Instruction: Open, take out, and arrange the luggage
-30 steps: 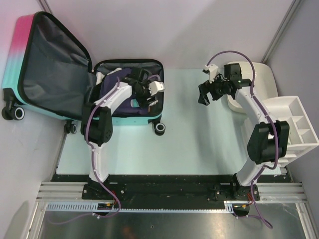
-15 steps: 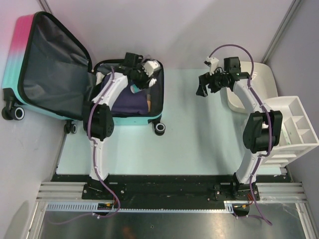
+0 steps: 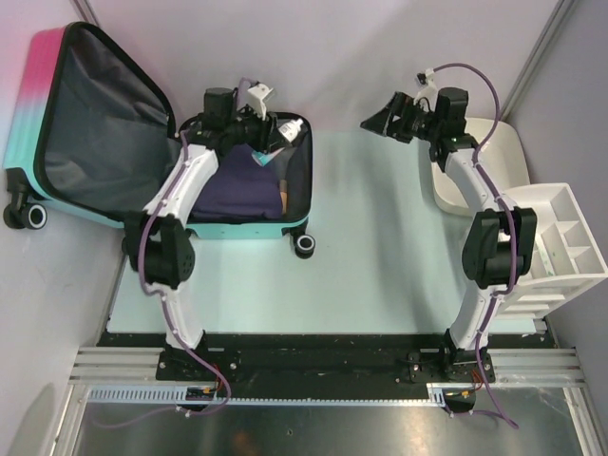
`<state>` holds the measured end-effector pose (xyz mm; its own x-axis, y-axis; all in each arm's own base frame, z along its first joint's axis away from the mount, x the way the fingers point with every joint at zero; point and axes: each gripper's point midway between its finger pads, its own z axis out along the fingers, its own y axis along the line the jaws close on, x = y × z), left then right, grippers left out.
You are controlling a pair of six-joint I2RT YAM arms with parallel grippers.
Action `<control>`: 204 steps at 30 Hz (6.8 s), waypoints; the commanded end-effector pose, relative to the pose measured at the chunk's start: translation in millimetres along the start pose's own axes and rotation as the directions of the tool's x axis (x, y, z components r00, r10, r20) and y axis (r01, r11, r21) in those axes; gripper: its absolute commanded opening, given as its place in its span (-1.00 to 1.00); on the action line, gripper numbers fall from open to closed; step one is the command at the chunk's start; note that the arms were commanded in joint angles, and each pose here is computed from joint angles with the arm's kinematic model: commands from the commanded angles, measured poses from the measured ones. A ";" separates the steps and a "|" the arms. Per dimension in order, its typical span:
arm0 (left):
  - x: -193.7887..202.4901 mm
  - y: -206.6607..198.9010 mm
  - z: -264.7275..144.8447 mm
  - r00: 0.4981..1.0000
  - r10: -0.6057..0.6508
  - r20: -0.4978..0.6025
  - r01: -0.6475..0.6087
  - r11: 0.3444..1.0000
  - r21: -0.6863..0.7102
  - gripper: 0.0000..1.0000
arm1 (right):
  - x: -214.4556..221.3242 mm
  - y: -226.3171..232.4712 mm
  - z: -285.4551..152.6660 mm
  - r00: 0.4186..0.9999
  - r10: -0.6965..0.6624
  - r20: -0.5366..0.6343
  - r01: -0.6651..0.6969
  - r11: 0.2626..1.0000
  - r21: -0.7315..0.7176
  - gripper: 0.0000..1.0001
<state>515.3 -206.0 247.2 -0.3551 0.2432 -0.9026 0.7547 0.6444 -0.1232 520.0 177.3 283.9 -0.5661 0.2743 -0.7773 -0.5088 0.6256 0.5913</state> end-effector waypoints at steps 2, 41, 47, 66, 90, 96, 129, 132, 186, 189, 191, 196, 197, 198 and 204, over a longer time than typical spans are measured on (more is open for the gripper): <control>-113.9 -68.2 -60.0 0.896 0.137 0.422 -0.165 0.986 0.032 -1.00 | -34.7 76.4 13.6 0.977 0.189 0.102 -0.161 0.960 -0.231 0.99; -117.0 -173.7 -81.3 0.790 0.208 0.577 -0.293 0.954 0.057 0.09 | -27.8 207.7 -3.3 0.981 -0.018 0.194 0.089 0.928 -0.363 -1.00; -95.1 -168.0 -79.9 0.811 0.246 0.531 -0.304 0.952 0.024 0.99 | -68.1 173.0 -51.5 0.943 -0.154 0.296 0.214 0.960 -0.181 -1.00; -46.1 -189.5 -41.2 0.897 0.189 0.399 -0.297 0.928 0.227 1.00 | -33.5 57.0 -428.4 0.860 -0.508 -0.049 0.206 0.257 0.944 -1.00; -49.2 -182.2 -23.1 0.912 0.217 0.348 -0.309 0.922 0.234 1.00 | -46.4 -33.4 -495.2 0.893 -0.425 0.145 -0.103 0.119 0.987 -1.00; -49.2 -176.6 -17.3 0.912 0.228 0.341 -0.313 0.924 0.220 0.99 | -37.3 -53.2 -489.7 0.905 -0.398 0.152 -0.102 0.145 0.984 -1.00; -36.4 -137.9 -3.5 0.958 0.134 0.253 -0.185 0.964 0.192 0.99 | -3.3 -67.4 -495.8 0.928 -0.334 0.162 -0.134 0.104 0.985 -0.33; -39.6 -124.1 -2.6 0.969 0.062 0.238 -0.110 0.975 0.192 0.99 | -10.4 -64.1 -493.6 0.916 -0.361 0.172 -0.136 0.123 0.983 0.27; 203.1 98.9 -70.5 0.781 -0.448 -0.436 0.042 0.733 -0.679 0.71 | -60.0 -54.3 -192.9 0.852 -0.523 0.026 0.390 0.668 0.634 0.99; 185.2 86.9 -50.1 0.812 -0.381 -0.443 0.048 0.799 -0.600 0.75 | -59.3 -58.8 -190.1 0.853 -0.522 0.023 0.394 0.671 0.628 0.99; 174.1 71.1 -33.6 0.831 -0.334 -0.445 0.063 0.851 -0.521 0.75 | -57.7 -59.0 -187.6 0.854 -0.520 0.021 0.397 0.678 0.619 0.99; 127.5 30.5 -0.4 0.893 -0.169 -0.417 0.015 0.938 -0.347 0.70 | -53.0 -58.5 -184.3 0.864 -0.504 0.018 0.392 0.693 0.606 0.99; 122.7 25.8 3.9 0.898 -0.155 -0.412 0.010 0.943 -0.332 0.68 | -51.5 -58.5 -184.7 0.866 -0.500 0.015 0.390 0.694 0.605 1.00; 114.1 18.6 9.5 0.905 -0.135 -0.402 0.001 0.949 -0.317 0.67 | -50.2 -57.6 -182.6 0.868 -0.496 0.014 0.390 0.699 0.600 1.00; 113.4 -13.0 30.5 0.909 -0.061 -0.413 -0.017 0.983 -0.184 0.60 | -45.5 -53.4 -179.6 0.875 -0.484 0.010 0.387 0.710 0.588 0.99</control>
<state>492.6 -179.3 127.5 -0.6695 0.4071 -0.6213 0.5224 0.8527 -0.0042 453.6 -6.3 301.7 -0.3025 -0.0479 -0.9519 -0.1765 0.9843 0.0066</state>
